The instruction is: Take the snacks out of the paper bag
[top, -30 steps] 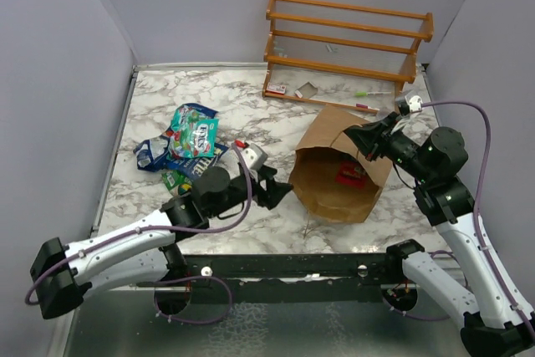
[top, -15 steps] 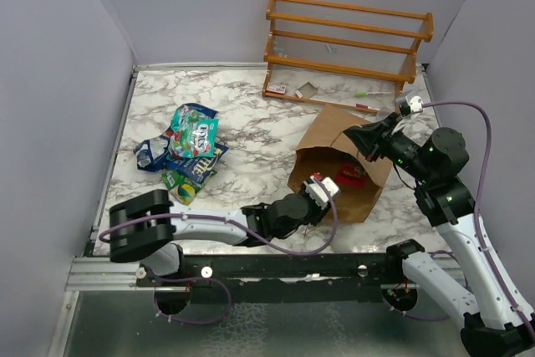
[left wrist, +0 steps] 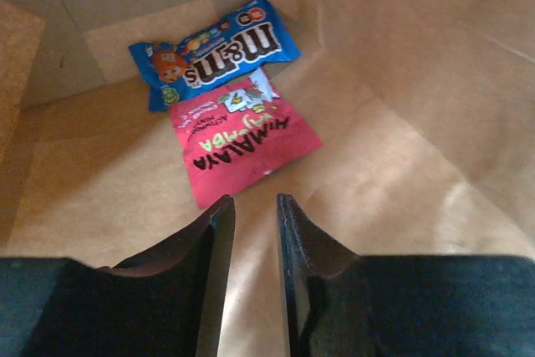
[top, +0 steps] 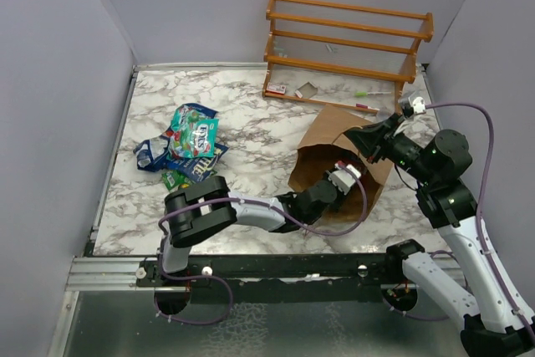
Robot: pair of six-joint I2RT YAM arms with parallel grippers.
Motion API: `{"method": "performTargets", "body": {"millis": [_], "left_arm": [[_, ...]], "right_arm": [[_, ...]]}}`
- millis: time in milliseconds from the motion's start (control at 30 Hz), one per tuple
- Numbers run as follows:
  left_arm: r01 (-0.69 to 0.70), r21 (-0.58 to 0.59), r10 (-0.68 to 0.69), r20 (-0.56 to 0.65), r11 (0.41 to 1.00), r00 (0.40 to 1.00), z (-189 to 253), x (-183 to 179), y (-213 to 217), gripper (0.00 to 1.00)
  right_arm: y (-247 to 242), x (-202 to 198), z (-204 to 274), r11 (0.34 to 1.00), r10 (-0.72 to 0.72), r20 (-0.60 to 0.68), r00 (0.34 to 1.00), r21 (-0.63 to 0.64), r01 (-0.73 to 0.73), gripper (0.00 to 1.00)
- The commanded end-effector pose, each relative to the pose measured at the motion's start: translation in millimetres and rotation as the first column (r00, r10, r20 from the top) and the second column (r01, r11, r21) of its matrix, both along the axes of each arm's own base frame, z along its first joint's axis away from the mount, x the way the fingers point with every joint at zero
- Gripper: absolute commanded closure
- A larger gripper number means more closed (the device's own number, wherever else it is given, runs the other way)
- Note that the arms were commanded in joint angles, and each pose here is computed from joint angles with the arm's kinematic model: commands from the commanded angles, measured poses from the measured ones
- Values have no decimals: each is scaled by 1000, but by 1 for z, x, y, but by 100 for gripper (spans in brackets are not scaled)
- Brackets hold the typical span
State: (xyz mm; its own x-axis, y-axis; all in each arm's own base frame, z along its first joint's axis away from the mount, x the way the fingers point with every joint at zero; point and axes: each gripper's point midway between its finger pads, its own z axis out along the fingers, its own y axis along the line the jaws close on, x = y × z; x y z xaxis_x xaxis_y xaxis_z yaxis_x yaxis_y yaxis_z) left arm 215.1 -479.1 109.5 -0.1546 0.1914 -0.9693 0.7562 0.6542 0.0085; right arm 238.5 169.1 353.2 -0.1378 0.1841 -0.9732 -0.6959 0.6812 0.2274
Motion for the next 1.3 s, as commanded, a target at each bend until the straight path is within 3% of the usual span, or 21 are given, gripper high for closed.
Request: {"method": "performTargets", "body": {"millis": [0, 133, 400, 467, 533, 900, 1100, 1267], "left_arm": [[-17, -65, 13, -56, 998, 998, -6, 15, -11, 70], [-9, -70, 4, -73, 997, 997, -15, 22, -19, 60], [-17, -69, 8, -129, 997, 992, -32, 40, -35, 20], [-35, -62, 26, -133, 997, 991, -37, 46, -38, 4], [-47, -43, 40, -138, 998, 990, -43, 52, -42, 1], [-157, 84, 165, -106, 984, 981, -94, 80, -28, 6], [-165, 117, 177, -106, 979, 978, -113, 88, -20, 33], [-140, 106, 150, -83, 984, 985, -93, 88, -21, 59]], "right_arm": [[2, -8, 21, 999, 25, 52, 998, 24, -26, 98], [2, -8, 20, 999, 24, 51, 998, 23, -25, 98], [3, -6, 21, 999, 31, 46, 998, 23, -32, 98], [4, -6, 20, 999, 35, 42, 999, 24, -36, 98], [5, -5, 18, 999, 39, 36, 999, 24, -40, 98], [5, -6, 16, 999, 42, 25, 999, 28, -43, 98], [5, -7, 17, 999, 39, 27, 999, 26, -40, 98], [3, -7, 16, 999, 31, 28, 999, 23, -32, 98]]}}
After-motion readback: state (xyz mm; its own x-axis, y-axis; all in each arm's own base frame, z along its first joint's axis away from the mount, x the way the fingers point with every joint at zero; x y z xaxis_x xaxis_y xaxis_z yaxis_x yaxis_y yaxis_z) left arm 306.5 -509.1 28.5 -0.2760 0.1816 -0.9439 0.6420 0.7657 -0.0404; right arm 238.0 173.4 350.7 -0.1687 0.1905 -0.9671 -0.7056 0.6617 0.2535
